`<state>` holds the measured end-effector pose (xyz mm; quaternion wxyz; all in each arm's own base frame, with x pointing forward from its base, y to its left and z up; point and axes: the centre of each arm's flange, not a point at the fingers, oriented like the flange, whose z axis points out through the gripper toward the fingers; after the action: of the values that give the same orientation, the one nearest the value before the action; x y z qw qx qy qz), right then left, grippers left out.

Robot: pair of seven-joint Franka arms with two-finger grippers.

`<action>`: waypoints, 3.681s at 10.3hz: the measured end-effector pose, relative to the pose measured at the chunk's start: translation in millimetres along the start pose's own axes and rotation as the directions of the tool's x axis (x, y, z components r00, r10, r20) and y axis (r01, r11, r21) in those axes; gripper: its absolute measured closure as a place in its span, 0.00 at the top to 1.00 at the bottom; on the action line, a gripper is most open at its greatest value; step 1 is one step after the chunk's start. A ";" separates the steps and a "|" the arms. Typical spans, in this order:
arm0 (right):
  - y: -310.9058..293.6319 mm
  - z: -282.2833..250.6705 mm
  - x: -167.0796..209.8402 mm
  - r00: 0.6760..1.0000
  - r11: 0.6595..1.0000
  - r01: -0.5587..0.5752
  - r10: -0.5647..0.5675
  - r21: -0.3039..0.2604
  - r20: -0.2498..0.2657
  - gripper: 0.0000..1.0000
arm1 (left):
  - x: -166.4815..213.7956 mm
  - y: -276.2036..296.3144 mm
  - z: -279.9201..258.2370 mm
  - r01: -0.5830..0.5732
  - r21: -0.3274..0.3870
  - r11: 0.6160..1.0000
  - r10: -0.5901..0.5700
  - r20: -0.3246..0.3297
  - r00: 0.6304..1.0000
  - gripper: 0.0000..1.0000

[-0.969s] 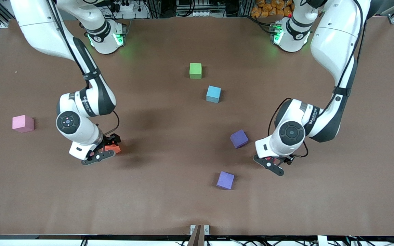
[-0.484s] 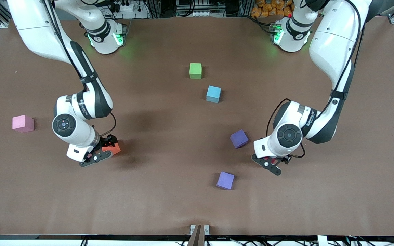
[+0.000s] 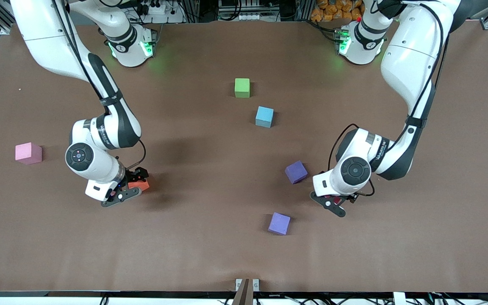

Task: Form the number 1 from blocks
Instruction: 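Grasp the orange cube with the right gripper while the left gripper grasps the pink cube, then carry the orange cube toward the green cube while the left gripper carries pink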

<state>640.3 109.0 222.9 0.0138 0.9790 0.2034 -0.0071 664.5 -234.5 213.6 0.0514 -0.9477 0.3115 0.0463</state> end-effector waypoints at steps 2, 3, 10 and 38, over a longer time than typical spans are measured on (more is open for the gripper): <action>-0.9 13.7 -1.0 1.000 1.000 0.001 -0.001 -0.002 -0.010 0.99 | -0.5 -4.2 7.1 0.005 -0.002 1.000 -0.005 -0.002 1.000 1.00; -1.8 22.1 -3.3 1.000 1.000 0.001 -0.001 -0.003 -0.015 0.97 | 0.4 -5.3 11.6 0.006 -0.003 1.000 -0.006 -0.010 1.000 1.00; -79.9 -43.2 4.0 0.970 0.969 -0.240 0.238 0.054 0.045 0.64 | 1.9 -4.6 19.5 0.005 -0.005 1.000 -0.005 -0.014 1.000 0.73; -484.7 9.7 -131.1 0.832 0.842 -0.539 0.530 0.012 0.165 0.64 | -3.2 216.3 -155.0 0.877 -0.214 0.429 -0.901 -0.028 0.434 0.63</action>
<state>326.9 501.0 204.1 0.0026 0.9931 -0.0803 -0.0852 541.8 -425.3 352.7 -0.0330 -0.9704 -0.2379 -0.0274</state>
